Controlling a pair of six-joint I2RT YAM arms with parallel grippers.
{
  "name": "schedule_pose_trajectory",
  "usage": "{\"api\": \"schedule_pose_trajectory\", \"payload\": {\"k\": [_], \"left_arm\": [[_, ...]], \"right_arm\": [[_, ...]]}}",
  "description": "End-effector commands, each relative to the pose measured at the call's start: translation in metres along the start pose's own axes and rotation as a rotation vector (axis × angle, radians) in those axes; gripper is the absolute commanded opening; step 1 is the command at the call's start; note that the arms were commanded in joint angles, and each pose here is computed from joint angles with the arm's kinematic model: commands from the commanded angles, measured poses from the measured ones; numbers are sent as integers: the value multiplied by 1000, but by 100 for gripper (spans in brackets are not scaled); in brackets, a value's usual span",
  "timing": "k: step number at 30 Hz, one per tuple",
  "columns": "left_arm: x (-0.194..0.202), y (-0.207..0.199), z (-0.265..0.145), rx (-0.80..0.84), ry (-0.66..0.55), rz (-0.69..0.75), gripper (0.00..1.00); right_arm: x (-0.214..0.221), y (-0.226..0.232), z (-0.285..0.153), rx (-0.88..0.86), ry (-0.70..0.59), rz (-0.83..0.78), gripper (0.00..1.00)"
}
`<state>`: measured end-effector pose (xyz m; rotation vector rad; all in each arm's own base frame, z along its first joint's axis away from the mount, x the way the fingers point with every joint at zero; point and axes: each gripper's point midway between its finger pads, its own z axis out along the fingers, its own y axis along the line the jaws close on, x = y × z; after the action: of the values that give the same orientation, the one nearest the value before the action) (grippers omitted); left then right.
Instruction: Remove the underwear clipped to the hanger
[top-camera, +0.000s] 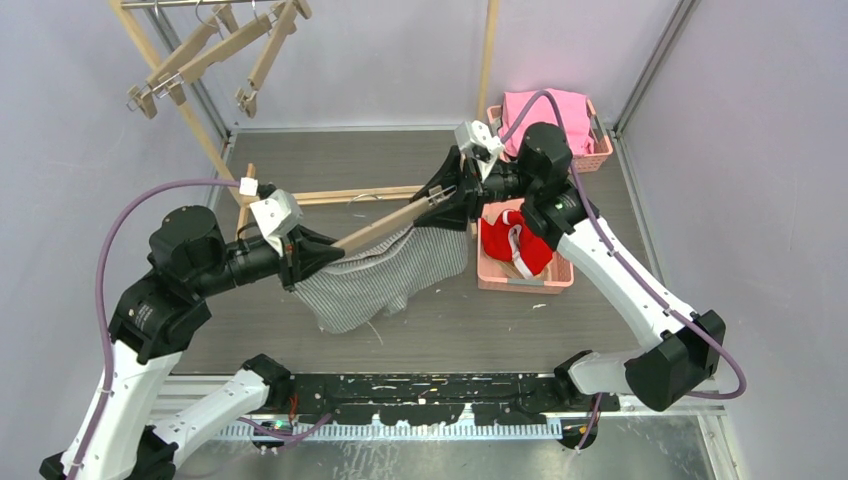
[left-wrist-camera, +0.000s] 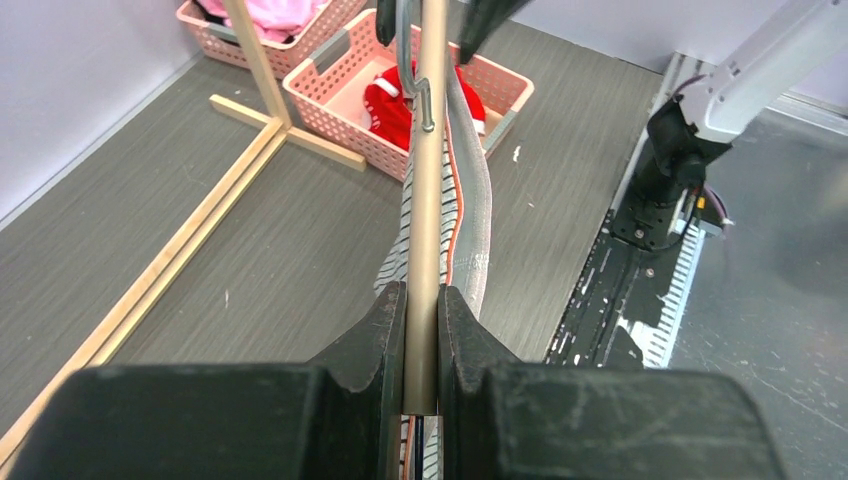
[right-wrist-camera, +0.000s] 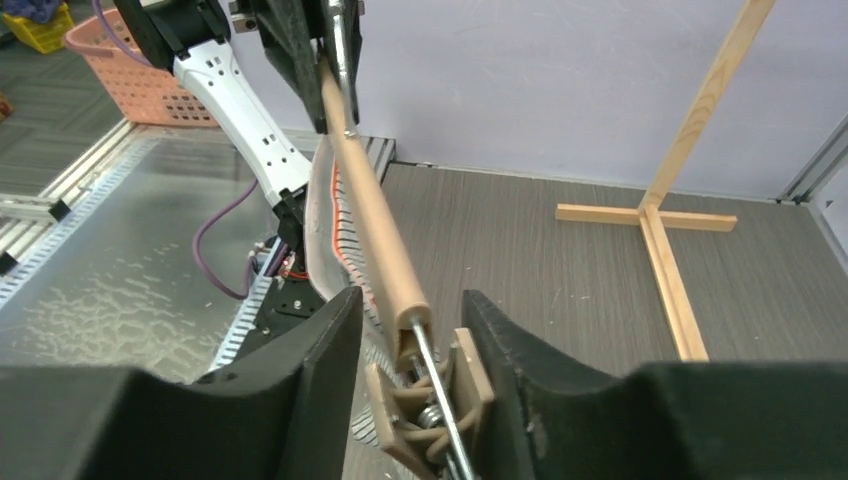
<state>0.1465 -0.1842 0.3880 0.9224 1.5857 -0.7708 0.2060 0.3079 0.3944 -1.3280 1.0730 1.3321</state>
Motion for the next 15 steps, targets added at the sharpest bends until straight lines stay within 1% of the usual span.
{"api": "schedule_pose_trajectory", "payload": {"k": [1,4,5,7,8,9,10,12,13,15], "left_arm": [[-27,-1,-7,-4,-79,64,0],[-21,5,-3,-25,-59,57,0],[-19,6,-2,-29,-50,53,0],[-13,11,2,-40,-32,46,0],[-11,12,4,-42,-26,43,0],[-10,12,5,-41,-25,41,0],[-10,12,6,-36,-26,40,0],[-11,11,6,-37,-35,36,0],[-13,11,6,-37,-39,34,0],[-16,10,7,-29,-55,28,0]], "right_arm": [[-14,4,-2,-11,-16,-45,35],[-14,3,-2,-6,-16,-46,8],[-14,3,-2,-3,-16,-46,2],[-13,3,-3,4,-16,-52,1],[-13,2,-3,13,-16,-53,14],[-11,0,-3,23,-15,-48,32],[-11,-1,-3,29,-14,-48,40],[-9,-4,-4,46,-11,-45,67],[-8,-6,-4,56,-10,-42,73],[-4,-10,-4,80,-7,-36,82]]}}
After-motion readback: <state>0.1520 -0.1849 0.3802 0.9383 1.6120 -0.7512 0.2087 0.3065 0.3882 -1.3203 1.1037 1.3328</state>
